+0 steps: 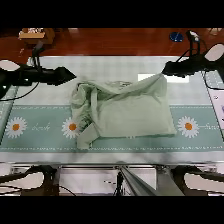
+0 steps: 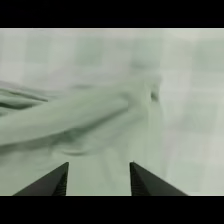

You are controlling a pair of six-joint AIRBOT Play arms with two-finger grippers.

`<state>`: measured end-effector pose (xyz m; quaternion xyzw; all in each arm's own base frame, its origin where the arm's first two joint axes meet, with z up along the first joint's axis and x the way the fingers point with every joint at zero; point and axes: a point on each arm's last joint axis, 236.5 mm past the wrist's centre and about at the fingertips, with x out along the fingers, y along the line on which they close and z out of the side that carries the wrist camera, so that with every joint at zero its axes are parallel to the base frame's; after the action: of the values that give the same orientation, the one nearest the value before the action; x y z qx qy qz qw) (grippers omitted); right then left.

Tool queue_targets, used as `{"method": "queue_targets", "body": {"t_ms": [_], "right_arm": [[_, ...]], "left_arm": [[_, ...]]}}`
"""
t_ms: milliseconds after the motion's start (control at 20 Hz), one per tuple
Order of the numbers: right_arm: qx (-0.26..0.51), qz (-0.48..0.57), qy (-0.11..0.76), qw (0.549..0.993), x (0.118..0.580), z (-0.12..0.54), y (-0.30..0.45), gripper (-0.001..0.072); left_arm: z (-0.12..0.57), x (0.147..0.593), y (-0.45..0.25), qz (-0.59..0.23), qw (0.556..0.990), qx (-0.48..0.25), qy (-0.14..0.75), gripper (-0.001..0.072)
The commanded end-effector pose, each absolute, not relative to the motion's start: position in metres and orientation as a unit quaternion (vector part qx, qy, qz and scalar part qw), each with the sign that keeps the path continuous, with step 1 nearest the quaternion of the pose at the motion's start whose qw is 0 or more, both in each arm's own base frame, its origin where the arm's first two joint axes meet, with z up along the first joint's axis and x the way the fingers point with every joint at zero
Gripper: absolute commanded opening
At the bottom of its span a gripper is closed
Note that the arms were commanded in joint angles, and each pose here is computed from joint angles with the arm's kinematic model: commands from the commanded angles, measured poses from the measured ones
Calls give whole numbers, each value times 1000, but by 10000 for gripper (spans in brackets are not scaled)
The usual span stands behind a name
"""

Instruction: Fold the shirts.

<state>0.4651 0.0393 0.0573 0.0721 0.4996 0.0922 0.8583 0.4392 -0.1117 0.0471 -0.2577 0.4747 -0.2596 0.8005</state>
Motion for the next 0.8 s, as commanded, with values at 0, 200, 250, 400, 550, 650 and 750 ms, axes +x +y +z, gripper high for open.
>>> {"method": "queue_targets", "body": {"t_ms": [0,200,250,400,550,650,750], "right_arm": [[-42,41,541,839,418,81,-22,468],[-14,-77,585,807,359,89,-97,427],[10,-79,602,794,345,74,-101,428],[113,-38,648,752,311,16,-83,504],[175,15,668,723,292,-13,-50,500],[184,28,666,722,291,-18,-43,500],[184,25,659,729,296,-18,-44,499]], "left_arm": [[67,397,-71,-268,744,-300,533,335],[55,336,-4,-180,742,-315,563,336],[42,316,-5,-175,733,-327,570,336],[-9,264,-37,-183,668,-378,614,405],[-44,240,-65,-184,627,-417,632,569],[-57,234,-75,-179,621,-416,640,569],[-67,237,-82,-174,631,-398,642,569]]}}
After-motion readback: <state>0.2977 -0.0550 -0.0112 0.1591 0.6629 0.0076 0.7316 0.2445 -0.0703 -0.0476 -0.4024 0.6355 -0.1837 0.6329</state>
